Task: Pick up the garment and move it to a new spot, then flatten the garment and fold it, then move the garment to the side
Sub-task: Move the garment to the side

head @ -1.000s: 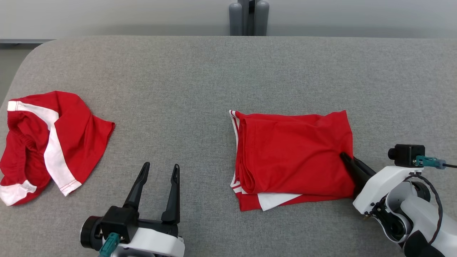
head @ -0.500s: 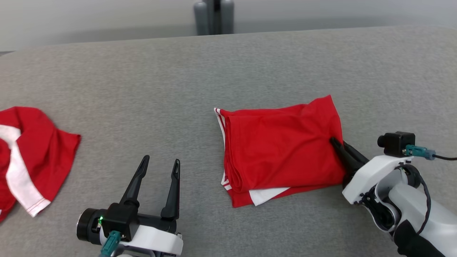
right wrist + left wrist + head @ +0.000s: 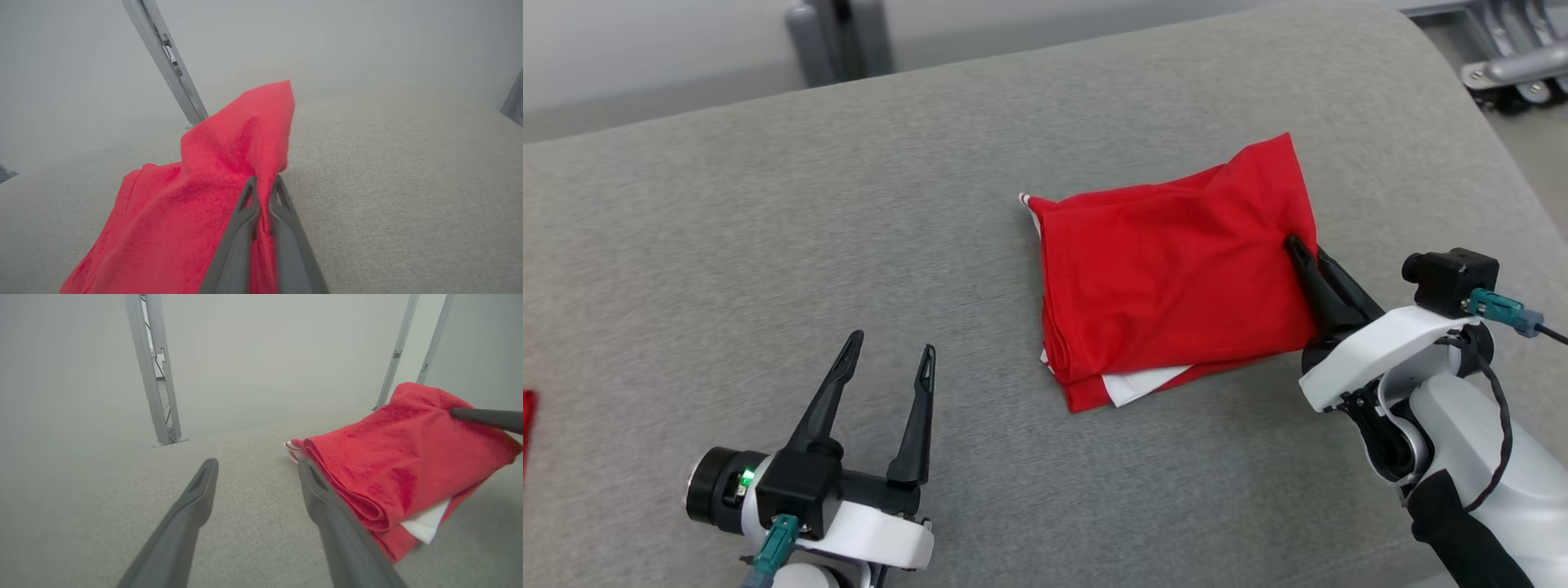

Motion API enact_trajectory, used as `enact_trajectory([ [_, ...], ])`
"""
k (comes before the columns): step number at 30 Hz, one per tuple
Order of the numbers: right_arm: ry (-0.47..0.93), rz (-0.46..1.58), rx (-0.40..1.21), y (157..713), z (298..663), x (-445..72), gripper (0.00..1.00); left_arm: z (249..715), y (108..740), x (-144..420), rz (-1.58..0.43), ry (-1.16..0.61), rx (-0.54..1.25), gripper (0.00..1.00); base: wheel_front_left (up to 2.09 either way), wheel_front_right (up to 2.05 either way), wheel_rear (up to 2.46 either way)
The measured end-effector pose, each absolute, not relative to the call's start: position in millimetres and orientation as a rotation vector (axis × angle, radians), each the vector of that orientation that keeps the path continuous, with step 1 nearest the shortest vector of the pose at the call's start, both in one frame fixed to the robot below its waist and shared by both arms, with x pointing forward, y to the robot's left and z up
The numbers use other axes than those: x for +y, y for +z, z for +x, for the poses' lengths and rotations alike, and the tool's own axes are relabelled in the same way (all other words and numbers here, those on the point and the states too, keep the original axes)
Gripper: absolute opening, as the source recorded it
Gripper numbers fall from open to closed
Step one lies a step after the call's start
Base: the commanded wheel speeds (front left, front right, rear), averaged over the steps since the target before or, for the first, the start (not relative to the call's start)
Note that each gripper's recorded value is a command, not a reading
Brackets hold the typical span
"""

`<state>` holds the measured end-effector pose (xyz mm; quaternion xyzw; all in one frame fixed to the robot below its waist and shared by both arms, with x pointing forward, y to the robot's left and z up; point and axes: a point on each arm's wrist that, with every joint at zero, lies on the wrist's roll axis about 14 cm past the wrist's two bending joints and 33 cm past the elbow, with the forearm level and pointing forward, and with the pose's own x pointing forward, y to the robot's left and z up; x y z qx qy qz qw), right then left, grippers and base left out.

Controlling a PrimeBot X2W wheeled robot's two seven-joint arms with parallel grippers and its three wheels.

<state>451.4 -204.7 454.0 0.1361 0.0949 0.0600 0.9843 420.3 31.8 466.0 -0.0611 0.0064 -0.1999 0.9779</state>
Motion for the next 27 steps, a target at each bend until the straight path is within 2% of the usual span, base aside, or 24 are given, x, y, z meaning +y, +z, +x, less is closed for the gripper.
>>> enact_trajectory([
  [7, 0.008, 0.256, 0.149, 461.6, 436.8, -239.6, 0.0, 423.1, 464.6, -9.8, -0.089, -0.546, -0.007, 1.0, 0.0, 0.0, 0.0],
  [18, -0.101, 0.205, 0.179, 452.5, 412.5, -275.8, 0.0, 422.8, 465.1, -42.6, -0.1, -0.649, -0.023, 1.0, 0.0, 0.0, 0.0],
  [25, -0.15, 0.104, 0.19, 457.0, 430.6, -311.5, 0.0, 429.1, 477.2, -55.7, -0.098, -0.703, -0.081, 1.0, 0.0, 0.0, 0.0],
  [27, -0.158, 0.046, 0.193, 460.3, 445.6, -323.5, 0.0, 435.2, 485.3, -63.6, -0.101, -0.73, -0.115, 1.0, 0.0, 0.0, 0.0],
])
